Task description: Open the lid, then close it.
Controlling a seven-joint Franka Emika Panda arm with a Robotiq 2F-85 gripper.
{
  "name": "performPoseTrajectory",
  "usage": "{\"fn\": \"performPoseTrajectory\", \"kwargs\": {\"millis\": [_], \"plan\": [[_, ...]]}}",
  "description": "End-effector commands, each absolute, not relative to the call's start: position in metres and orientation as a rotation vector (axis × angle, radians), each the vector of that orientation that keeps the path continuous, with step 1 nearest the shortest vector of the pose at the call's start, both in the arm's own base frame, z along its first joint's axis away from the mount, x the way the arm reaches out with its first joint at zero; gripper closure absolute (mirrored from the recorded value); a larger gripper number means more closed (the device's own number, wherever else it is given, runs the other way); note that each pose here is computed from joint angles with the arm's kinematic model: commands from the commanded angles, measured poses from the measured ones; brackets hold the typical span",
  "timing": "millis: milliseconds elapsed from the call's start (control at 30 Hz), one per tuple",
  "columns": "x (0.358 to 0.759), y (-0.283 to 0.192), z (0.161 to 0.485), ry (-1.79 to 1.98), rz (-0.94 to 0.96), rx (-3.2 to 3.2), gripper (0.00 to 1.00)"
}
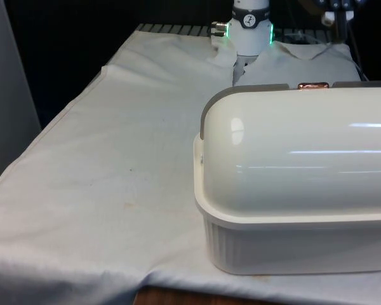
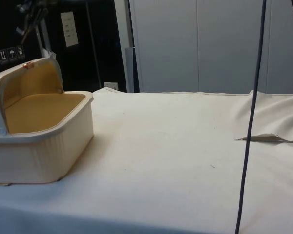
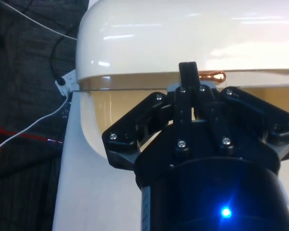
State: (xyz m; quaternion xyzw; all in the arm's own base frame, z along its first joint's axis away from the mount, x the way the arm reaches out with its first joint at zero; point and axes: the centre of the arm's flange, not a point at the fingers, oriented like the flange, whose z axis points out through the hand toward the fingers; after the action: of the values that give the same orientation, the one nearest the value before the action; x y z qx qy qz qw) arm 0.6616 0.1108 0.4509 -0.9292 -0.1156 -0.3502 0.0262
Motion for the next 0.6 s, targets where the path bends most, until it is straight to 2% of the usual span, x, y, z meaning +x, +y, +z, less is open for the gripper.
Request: {"fn": "performPoseTrajectory", "kwargs": {"millis": [0, 367, 567], "plan": [[0.661, 0.11, 0.457, -0.357, -1.079, -2.877, 1.0], [0.664, 0.112, 0.48, -0.362, -1.088, -2.862, 1.0], [0.67, 0.111, 0.486, -0.36, -1.021, -2.882, 1.0]]}}
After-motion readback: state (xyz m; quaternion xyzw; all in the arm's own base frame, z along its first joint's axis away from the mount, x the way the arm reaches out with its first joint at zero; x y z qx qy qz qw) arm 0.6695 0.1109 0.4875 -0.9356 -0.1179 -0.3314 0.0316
